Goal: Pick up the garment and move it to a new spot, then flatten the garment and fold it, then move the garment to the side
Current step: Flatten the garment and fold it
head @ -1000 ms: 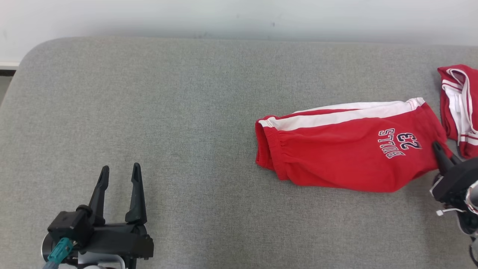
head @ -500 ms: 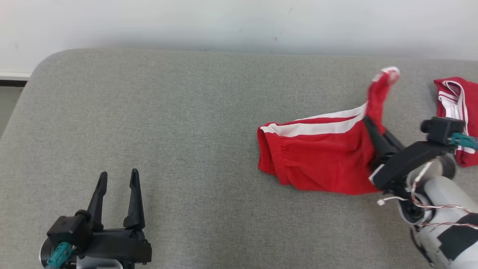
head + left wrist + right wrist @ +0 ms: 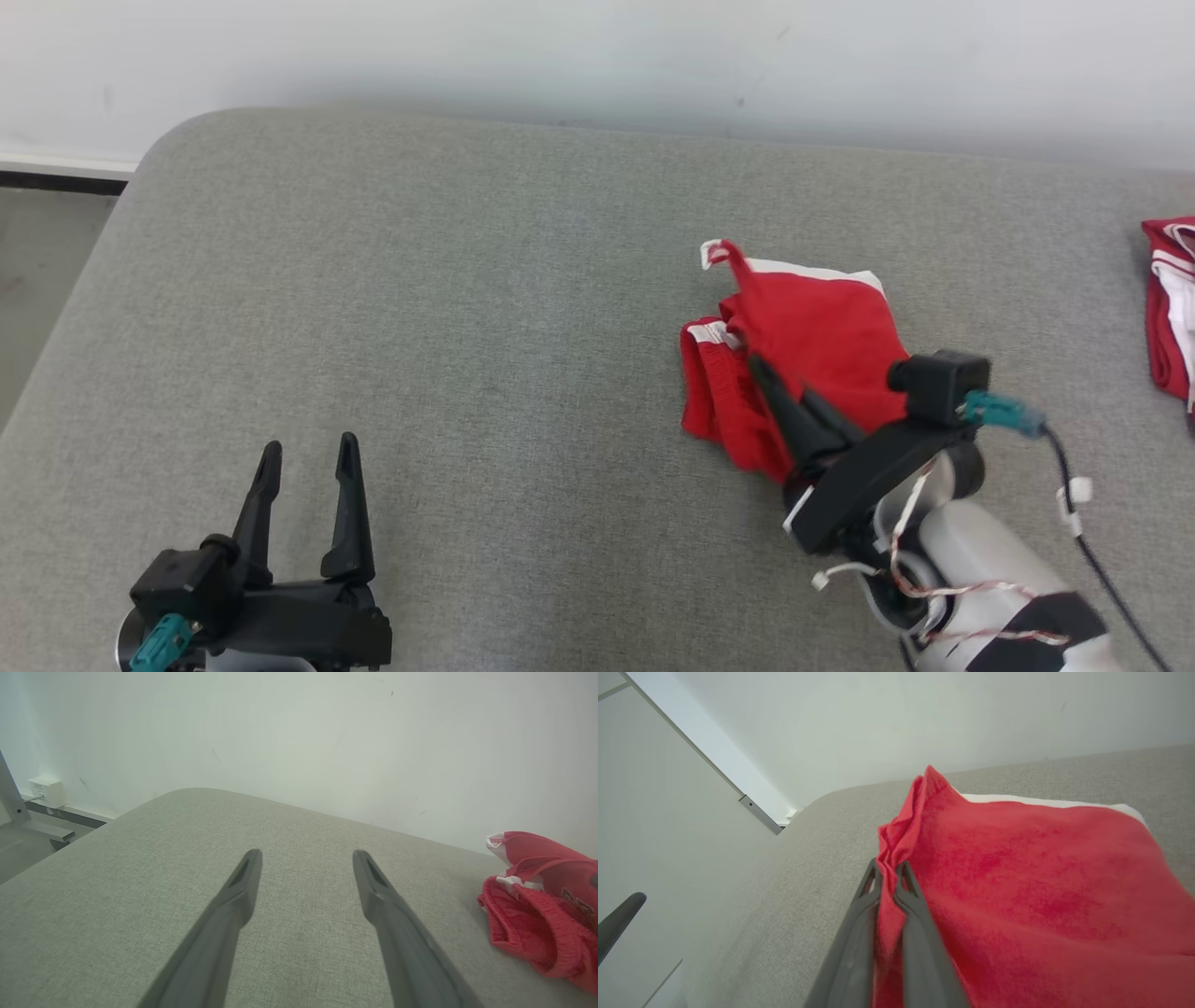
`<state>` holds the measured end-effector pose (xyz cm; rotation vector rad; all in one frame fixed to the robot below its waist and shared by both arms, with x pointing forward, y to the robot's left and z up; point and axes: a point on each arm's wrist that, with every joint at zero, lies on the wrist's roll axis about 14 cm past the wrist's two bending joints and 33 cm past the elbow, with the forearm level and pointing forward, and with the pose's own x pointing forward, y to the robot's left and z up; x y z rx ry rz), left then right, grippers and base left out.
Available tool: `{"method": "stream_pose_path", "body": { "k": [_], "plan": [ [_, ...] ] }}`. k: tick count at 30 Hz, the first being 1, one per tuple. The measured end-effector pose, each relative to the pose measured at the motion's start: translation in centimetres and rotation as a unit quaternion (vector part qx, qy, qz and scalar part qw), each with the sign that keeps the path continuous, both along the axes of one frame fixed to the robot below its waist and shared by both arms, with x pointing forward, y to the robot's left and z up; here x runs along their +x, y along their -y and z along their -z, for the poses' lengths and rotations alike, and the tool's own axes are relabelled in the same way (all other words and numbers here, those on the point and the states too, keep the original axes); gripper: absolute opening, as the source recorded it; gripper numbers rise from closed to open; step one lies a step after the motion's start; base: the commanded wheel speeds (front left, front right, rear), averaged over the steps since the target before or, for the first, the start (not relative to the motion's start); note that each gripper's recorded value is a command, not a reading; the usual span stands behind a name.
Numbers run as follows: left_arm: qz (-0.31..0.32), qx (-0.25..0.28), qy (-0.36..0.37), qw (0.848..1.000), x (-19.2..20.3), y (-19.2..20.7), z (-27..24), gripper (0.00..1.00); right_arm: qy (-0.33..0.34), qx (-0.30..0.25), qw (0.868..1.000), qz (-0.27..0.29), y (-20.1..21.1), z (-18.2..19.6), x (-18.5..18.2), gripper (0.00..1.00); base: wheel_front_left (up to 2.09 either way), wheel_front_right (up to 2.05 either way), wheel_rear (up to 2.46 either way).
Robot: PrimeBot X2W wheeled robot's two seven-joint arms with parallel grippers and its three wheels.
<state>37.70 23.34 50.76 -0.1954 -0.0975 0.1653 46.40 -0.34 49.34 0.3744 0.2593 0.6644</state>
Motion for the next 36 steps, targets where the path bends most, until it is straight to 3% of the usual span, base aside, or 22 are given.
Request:
{"method": "stream_pose_path", "body": {
  "k": [6,7,8,9,15,23,25,26,31,36],
  "plan": [
    [-0.013,-0.005,-0.005,1.0,-0.4,-0.6,0.3,1.0,-0.041,-0.015,0.999,-0.03,-2.2,3.5,-2.7,0.0,0.0,0.0,0.0],
    [-0.013,-0.005,-0.006,1.0,-0.4,-0.6,0.3,1.0,-0.043,-0.015,0.998,-0.03,-2.2,3.8,-2.9,0.24,0.0,0.0,0.0],
    [-0.014,-0.005,-0.006,1.0,-0.3,-0.7,0.4,1.0,-0.04,-0.014,0.999,-0.029,-2.2,3.7,-2.9,0.9,0.0,0.0,0.0],
    [-0.013,-0.005,-0.006,1.0,-0.3,-0.6,0.4,1.0,-0.035,-0.009,0.999,-0.026,-2.2,3.5,-2.8,1.0,0.0,0.0,0.0],
    [-0.009,-0.006,-0.005,1.0,0.1,-0.2,0.3,1.0,0.011,0.026,0.999,0.02,0.1,1.0,-1.4,1.0,0.0,0.0,0.0],
    [-0.003,-0.005,0.003,1.0,0.4,0.1,-0.2,1.0,0.043,0.025,0.99,0.135,8.1,0.7,0.4,1.0,0.0,0.0,0.0],
    [-0.002,-0.003,0.005,1.0,0.5,0.2,-0.3,1.0,0.04,0.023,0.986,0.16,9.8,1.1,0.6,0.21,0.0,0.0,0.0],
    [-0.002,-0.002,0.005,1.0,0.5,0.2,-0.3,1.0,0.039,0.02,0.984,0.17,10.6,1.3,0.6,0.0,0.0,0.0,0.0],
    [0.002,0.002,0.002,1.0,0.7,0.3,-0.1,1.0,0.038,-0.004,0.981,0.191,12.2,2.3,0.8,0.0,0.0,0.0,0.0],
    [0.004,0.004,-0.001,1.0,0.7,0.3,0.1,1.0,0.036,-0.035,0.984,0.168,10.6,3.6,1.0,0.0,0.0,0.0,0.0]
  ]
}}
